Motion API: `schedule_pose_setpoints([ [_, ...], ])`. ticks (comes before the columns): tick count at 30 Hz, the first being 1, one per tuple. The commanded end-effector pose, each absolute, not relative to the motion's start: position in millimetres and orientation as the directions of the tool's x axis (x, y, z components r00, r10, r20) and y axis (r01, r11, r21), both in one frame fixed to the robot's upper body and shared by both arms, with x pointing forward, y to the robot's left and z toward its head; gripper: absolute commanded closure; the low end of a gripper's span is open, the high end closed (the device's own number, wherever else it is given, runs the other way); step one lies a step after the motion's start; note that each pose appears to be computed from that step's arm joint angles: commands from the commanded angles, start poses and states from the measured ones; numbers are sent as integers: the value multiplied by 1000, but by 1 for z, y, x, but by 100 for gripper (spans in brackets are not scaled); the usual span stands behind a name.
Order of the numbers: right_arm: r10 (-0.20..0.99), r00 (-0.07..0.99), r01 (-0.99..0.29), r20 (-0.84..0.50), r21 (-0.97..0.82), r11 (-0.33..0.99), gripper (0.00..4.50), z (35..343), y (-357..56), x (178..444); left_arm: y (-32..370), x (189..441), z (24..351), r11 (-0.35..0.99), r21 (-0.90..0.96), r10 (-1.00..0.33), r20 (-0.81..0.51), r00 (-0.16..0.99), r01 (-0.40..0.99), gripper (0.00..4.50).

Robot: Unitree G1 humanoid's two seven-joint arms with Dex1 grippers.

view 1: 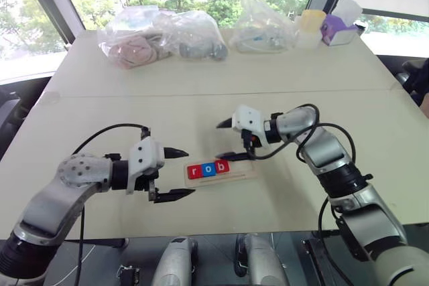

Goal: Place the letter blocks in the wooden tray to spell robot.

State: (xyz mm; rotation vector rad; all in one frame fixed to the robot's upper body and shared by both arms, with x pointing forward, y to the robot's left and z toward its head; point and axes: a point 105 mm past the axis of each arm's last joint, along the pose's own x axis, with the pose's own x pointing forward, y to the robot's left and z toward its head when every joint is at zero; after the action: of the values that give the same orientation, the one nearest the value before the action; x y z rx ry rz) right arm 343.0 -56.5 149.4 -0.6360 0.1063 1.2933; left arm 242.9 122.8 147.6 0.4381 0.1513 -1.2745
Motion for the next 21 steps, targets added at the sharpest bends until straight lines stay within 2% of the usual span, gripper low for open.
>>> schedule_pose_setpoints([
  [1, 856, 354, -885, -376, -432, 176, 6, 149, -59, 348, 117, 239, 153, 195, 250, -900, -339, 274, 949, 0],
  [4, 848, 378, -878, -371, -433, 203, 6, 142, -61, 351, 117, 240, 155, 195, 251, -900, -339, 275, 948, 0],
  [15, 850, 334, -894, -407, -422, 149, 6, 126, -60, 338, 118, 240, 156, 198, 250, -898, -342, 278, 948, 0],
  [21, 860, 332, -893, -388, -424, 154, 6, 134, -58, 336, 118, 240, 157, 198, 249, -898, -342, 278, 948, 0],
])
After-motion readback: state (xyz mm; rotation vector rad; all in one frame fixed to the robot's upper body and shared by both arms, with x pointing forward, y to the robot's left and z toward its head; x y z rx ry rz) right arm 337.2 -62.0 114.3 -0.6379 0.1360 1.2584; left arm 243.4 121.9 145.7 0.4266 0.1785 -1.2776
